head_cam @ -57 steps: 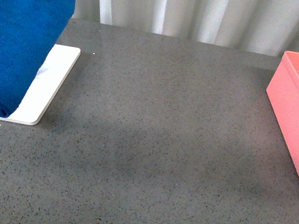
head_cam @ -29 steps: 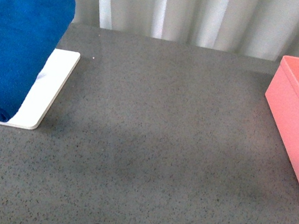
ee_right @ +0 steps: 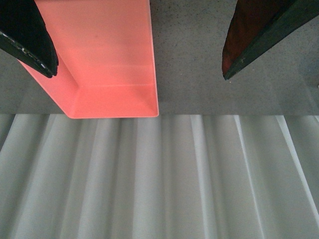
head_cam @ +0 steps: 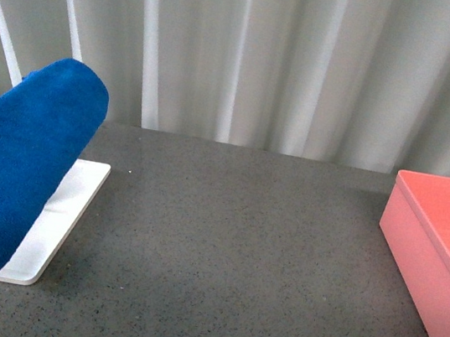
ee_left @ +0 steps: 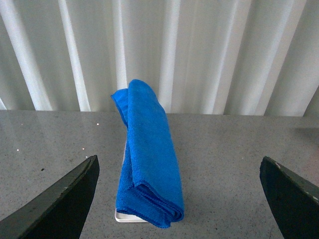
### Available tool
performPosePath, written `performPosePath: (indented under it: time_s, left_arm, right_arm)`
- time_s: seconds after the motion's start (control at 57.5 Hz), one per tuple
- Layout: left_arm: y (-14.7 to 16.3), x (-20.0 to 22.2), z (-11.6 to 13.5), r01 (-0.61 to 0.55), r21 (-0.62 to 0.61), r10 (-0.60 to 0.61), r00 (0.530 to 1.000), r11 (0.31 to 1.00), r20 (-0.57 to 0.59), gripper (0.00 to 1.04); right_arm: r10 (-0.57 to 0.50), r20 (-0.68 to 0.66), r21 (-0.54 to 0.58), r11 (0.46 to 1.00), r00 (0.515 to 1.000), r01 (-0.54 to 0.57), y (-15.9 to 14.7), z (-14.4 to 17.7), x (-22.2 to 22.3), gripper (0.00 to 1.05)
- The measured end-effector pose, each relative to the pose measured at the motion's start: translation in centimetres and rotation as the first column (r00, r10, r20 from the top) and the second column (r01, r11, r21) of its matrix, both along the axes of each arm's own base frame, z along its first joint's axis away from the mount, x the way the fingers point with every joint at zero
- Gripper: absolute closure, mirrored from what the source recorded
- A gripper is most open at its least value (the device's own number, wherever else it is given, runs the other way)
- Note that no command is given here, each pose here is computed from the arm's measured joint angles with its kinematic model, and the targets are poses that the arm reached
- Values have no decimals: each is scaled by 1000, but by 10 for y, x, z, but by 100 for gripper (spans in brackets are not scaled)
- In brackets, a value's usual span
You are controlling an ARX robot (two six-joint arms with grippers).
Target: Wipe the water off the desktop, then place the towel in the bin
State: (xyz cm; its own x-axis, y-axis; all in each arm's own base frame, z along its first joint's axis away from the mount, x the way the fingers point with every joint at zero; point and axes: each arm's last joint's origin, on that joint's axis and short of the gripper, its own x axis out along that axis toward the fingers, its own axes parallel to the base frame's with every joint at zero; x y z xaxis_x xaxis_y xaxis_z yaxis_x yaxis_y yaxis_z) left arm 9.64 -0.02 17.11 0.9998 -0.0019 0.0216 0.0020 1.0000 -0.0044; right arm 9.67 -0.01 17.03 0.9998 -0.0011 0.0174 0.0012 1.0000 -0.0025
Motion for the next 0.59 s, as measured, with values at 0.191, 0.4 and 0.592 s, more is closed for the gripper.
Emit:
performPosePath:
  time_s: [0.191,0.4,0.592]
  left_arm:
    - [0,1,-2,-74,-68,65,990,995,-124,7]
    - [17,96,51,-29,-187,-13,975,982,-224,7]
    - [25,189,58,74,-23,-77,912,997,-403,7]
  right_arm:
    - [0,0,0,1000,1000,0,0,0,0,7]
    - [0,0,0,1000,1000,0,0,0,0,7]
    - [0,0,0,1000,1000,0,0,0,0,7]
